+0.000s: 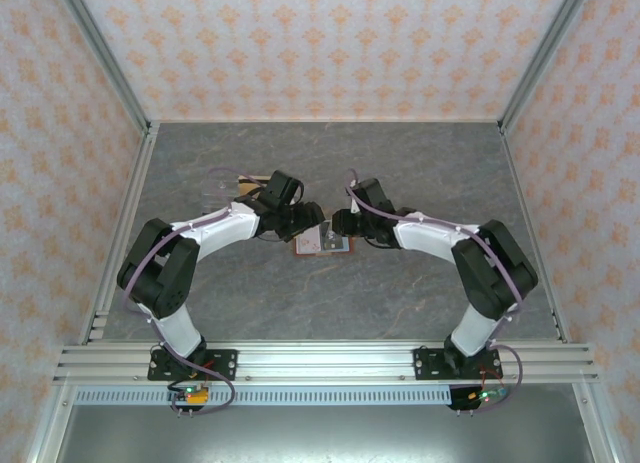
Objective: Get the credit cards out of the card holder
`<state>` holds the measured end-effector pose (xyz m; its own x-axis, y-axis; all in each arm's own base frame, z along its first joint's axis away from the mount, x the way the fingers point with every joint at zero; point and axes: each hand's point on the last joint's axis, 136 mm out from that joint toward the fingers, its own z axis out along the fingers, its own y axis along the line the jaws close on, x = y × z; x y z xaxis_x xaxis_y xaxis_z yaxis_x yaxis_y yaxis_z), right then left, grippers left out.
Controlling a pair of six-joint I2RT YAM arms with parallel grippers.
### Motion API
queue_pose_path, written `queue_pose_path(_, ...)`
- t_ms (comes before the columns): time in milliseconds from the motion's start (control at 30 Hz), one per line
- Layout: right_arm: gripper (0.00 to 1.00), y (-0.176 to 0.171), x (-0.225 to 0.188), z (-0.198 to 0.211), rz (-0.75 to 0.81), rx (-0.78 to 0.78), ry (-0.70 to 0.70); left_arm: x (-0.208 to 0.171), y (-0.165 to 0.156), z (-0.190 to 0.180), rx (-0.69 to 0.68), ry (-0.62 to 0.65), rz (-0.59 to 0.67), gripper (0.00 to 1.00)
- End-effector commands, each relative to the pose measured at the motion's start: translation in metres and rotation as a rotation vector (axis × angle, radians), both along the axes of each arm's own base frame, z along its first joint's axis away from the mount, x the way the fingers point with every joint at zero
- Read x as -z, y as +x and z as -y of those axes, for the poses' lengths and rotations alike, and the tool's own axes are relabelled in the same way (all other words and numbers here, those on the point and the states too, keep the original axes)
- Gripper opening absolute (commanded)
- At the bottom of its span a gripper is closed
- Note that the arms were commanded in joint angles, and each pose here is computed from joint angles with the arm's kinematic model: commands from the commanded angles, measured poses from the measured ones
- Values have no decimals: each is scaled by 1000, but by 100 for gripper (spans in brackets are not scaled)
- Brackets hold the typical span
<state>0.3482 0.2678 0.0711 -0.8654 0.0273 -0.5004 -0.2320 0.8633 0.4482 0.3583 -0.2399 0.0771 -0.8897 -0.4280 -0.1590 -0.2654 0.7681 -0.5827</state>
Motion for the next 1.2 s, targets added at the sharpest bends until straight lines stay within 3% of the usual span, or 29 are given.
queue_pose_path(0, 24, 0, 6, -3, -59, -7, -11, 3, 3, 6, 10, -19, 1, 57)
queue_pose_path(167, 21, 2, 18, 3, -90, 17, -68, 7, 4, 9, 25, -20, -8, 48)
queue_pose_path(800, 21, 1, 48, 11, -182, 35, -169, 24, 8, 27, 85, -74, -40, 33)
queue_pose_path(933, 21, 1, 51, 11, -195, 37, -173, 21, 10, 37, 101, -134, -24, 31)
queue_pose_path(1167, 20, 0, 57, 14, -214, 49, -199, 34, 11, 19, 68, -27, -27, 33)
